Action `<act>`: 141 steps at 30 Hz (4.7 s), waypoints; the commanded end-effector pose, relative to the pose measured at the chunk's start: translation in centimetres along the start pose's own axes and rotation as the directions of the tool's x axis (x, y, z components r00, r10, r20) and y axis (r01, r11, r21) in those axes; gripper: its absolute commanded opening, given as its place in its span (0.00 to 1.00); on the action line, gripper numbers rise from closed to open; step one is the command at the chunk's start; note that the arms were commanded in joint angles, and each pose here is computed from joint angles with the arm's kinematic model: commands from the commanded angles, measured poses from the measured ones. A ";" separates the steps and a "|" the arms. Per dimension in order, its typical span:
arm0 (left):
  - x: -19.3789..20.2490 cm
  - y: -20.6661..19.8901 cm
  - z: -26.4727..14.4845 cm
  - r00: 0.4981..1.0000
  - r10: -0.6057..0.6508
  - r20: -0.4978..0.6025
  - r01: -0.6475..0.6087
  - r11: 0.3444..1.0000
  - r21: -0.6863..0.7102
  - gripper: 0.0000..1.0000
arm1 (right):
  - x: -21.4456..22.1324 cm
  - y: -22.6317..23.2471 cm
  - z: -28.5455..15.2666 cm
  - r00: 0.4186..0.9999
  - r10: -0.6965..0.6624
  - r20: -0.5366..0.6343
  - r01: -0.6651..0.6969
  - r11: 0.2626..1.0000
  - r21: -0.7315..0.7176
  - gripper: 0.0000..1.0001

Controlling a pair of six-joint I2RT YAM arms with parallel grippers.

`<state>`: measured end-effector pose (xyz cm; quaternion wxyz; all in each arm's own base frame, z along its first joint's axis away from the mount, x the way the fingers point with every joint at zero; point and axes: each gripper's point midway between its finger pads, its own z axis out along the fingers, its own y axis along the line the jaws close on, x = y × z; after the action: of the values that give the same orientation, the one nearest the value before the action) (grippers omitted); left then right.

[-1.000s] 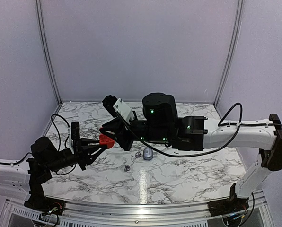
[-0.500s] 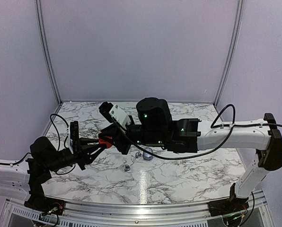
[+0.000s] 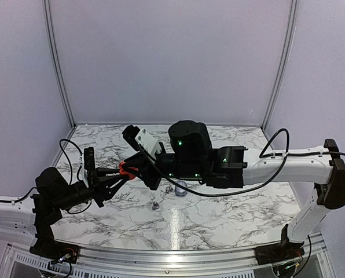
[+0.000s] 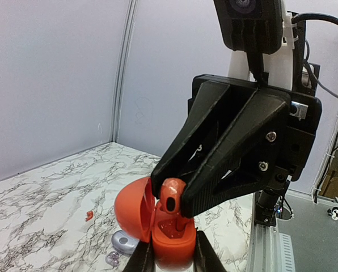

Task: Insert the wireless bluetooth earbuds into the charging case
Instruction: Pick up the left earbud from the left side groove of the charging case, then pick up the right earbud from the center of the board.

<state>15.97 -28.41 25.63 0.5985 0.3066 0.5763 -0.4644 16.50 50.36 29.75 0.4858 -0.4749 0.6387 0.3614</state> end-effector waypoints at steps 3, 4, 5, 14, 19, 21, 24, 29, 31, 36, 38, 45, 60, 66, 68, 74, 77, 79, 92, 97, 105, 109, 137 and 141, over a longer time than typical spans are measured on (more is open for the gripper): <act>-1.8 -0.4 -0.1 0.998 0.007 0.064 -0.007 1.000 0.010 0.00 | 0.3 -0.3 -0.8 1.000 0.004 -0.031 -0.004 1.000 0.026 0.08; -1.8 -0.4 -0.1 0.998 0.008 0.064 -0.009 1.000 0.012 0.00 | 0.5 -0.3 -0.7 0.999 0.005 -0.037 -0.004 1.000 0.025 0.08; -1.8 -0.4 -0.1 0.998 0.007 0.065 -0.008 1.000 0.012 0.00 | 0.7 -0.1 -0.6 0.999 0.005 -0.042 -0.004 1.000 0.019 0.08; -1.9 -0.4 0.0 0.998 0.004 0.064 -0.005 1.000 0.012 0.00 | 1.9 0.1 0.2 0.997 0.006 -0.079 -0.006 1.000 0.000 0.15; -1.9 -0.4 0.0 0.998 0.005 0.064 -0.006 1.000 0.013 0.00 | 2.0 0.3 0.6 0.996 0.006 -0.091 -0.007 1.000 -0.009 0.18; -1.9 -0.5 0.0 0.998 0.007 0.066 -0.008 1.000 0.014 0.00 | 2.1 0.3 0.8 0.995 0.007 -0.096 -0.008 1.000 -0.012 0.20; -1.9 -0.4 -0.1 0.998 0.006 0.066 -0.007 1.000 0.012 0.00 | 1.9 0.4 0.7 0.996 0.006 -0.092 -0.008 1.000 -0.013 0.27; -1.8 -0.4 -0.1 0.998 0.005 0.064 -0.006 1.000 0.011 0.00 | 0.9 0.3 0.2 0.998 0.006 -0.070 -0.006 1.000 -0.010 0.32; -1.8 -0.4 -0.1 0.998 0.005 0.064 -0.005 1.000 0.010 0.00 | 0.4 0.4 -0.1 0.998 0.005 -0.056 -0.006 1.000 -0.012 0.34; -1.6 -0.3 0.0 0.998 -0.001 0.058 0.001 1.000 0.007 0.00 | -1.5 0.8 -1.4 1.000 0.004 -0.003 -0.004 0.999 -0.036 0.38; -1.5 -0.3 0.0 0.998 -0.004 0.055 0.004 1.000 0.007 0.00 | -2.1 1.0 -2.0 1.000 0.000 0.017 0.000 0.999 -0.044 0.40; -1.4 -0.3 -0.1 0.999 -0.006 0.052 0.006 1.000 0.009 0.00 | -3.3 0.7 -3.2 0.999 0.001 0.048 0.001 0.999 -0.035 0.43; -0.8 -0.3 0.2 0.999 -0.016 0.030 0.015 1.000 0.016 0.00 | -2.7 -1.5 -3.2 1.000 0.003 0.013 -0.003 1.000 -0.024 0.42; -0.6 -0.5 0.7 1.000 -0.010 0.014 0.010 1.000 0.029 0.00 | -2.0 -1.4 -2.5 1.000 0.012 -0.012 -0.012 0.999 -0.031 0.41; -0.6 -0.5 0.8 1.000 -0.009 0.012 0.009 1.000 0.029 0.00 | -2.0 -1.3 -2.3 1.000 0.012 -0.015 -0.013 0.999 -0.036 0.41; -0.2 -0.6 1.0 1.000 0.000 0.000 0.000 0.999 0.039 0.00 | -2.3 -1.4 -2.3 0.999 0.025 -0.037 -0.027 0.999 -0.043 0.37; -0.4 -0.7 1.1 1.000 0.008 0.000 -0.008 0.999 0.048 0.00 | -1.8 -1.4 -2.1 0.998 0.027 -0.057 -0.030 0.998 -0.049 0.31; -0.4 -0.8 1.2 1.000 0.010 0.000 -0.010 0.999 0.053 0.00 | -1.5 -1.4 -1.8 0.997 0.029 -0.070 -0.032 0.998 -0.052 0.26; -0.7 -0.9 1.2 1.000 0.018 0.008 -0.018 0.998 0.057 0.00 | 1.0 -1.0 0.2 0.988 0.060 -0.141 -0.071 0.995 -0.076 0.17; -0.5 -0.8 1.2 1.000 0.017 0.003 -0.017 0.999 0.050 0.00 | 1.9 -1.0 0.4 0.985 0.057 -0.165 -0.071 0.995 -0.075 0.16; 0.1 0.0 1.0 1.000 0.006 -0.004 -0.006 1.000 0.010 0.00 | -3.5 -4.2 -3.8 0.995 0.099 -0.015 -0.099 0.994 -0.041 0.19; -0.1 0.6 0.7 1.000 -0.004 0.005 0.004 1.000 -0.013 0.00 | -1.7 -11.7 -6.6 0.982 0.191 -0.011 -0.189 0.978 0.092 0.28; 0.8 1.9 0.8 1.000 -0.023 -0.020 0.022 0.998 -0.062 0.00 | 25.0 -30.3 -3.4 0.770 0.569 -0.288 -0.400 0.783 0.477 0.39; 0.9 2.0 0.9 1.000 -0.019 -0.024 0.017 0.998 -0.062 0.00 | 25.9 -30.5 -2.8 0.761 0.573 -0.305 -0.398 0.783 0.477 0.39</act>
<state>17.71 -28.74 23.64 0.5816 0.2937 0.6118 -0.4486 41.79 31.80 5.37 0.2929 -0.2465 0.8954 0.2274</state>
